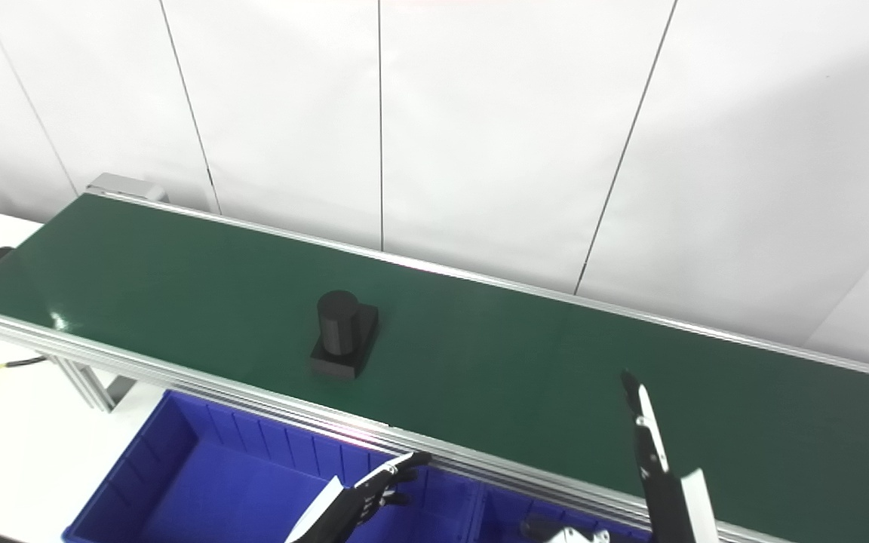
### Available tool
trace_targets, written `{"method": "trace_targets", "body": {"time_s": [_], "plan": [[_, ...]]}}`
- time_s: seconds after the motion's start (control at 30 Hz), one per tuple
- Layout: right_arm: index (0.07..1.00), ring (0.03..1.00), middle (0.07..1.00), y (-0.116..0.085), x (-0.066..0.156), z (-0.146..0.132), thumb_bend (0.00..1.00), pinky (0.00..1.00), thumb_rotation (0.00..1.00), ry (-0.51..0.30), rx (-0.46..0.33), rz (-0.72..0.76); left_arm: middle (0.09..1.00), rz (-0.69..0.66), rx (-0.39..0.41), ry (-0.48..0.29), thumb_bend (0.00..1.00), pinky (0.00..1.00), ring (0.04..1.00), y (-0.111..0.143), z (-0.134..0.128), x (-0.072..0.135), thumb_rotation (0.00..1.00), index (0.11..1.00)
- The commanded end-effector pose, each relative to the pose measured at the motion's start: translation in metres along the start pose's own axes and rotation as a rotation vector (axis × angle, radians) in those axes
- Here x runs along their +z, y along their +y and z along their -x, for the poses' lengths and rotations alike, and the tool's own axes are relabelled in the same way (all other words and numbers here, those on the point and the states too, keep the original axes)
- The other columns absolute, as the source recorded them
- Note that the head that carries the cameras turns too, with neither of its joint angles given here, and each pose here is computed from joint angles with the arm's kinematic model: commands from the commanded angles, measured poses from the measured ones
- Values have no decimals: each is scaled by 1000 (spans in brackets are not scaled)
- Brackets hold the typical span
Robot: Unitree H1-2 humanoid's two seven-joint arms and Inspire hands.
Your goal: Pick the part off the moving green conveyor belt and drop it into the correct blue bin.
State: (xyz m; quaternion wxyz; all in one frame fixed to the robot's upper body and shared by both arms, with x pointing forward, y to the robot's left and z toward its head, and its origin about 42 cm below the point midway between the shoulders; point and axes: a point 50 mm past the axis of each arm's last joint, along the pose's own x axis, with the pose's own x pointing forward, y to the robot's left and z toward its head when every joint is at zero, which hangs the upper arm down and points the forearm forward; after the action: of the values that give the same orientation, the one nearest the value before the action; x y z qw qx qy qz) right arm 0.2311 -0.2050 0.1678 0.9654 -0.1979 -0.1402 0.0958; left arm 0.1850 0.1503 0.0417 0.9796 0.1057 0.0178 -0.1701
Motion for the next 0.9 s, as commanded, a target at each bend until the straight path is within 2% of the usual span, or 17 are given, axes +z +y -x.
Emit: {"method": "trace_targets", "body": {"time_s": [0.0,0.27,0.37,0.5,0.87], "plan": [[1000,1000,992,-4,16,-13,957,1000,465,-56,-17,13,941,-12,11,-76,945,817,908,0,-6,11,392,890],[1000,995,965,-5,32,-49,955,995,412,-98,24,34,940,-19,4,-73,951,829,913,1,-6,9,401,890],[1000,972,974,-4,36,-62,954,942,441,-103,36,43,937,-26,3,-76,952,831,914,2,-7,9,407,889],[1000,971,970,-4,37,-78,966,948,477,-123,29,56,937,-23,5,-81,950,841,916,1,-7,11,419,891],[995,952,971,-3,35,-108,956,940,461,-85,30,41,935,-28,1,-93,945,861,918,0,-7,10,440,894]]}}
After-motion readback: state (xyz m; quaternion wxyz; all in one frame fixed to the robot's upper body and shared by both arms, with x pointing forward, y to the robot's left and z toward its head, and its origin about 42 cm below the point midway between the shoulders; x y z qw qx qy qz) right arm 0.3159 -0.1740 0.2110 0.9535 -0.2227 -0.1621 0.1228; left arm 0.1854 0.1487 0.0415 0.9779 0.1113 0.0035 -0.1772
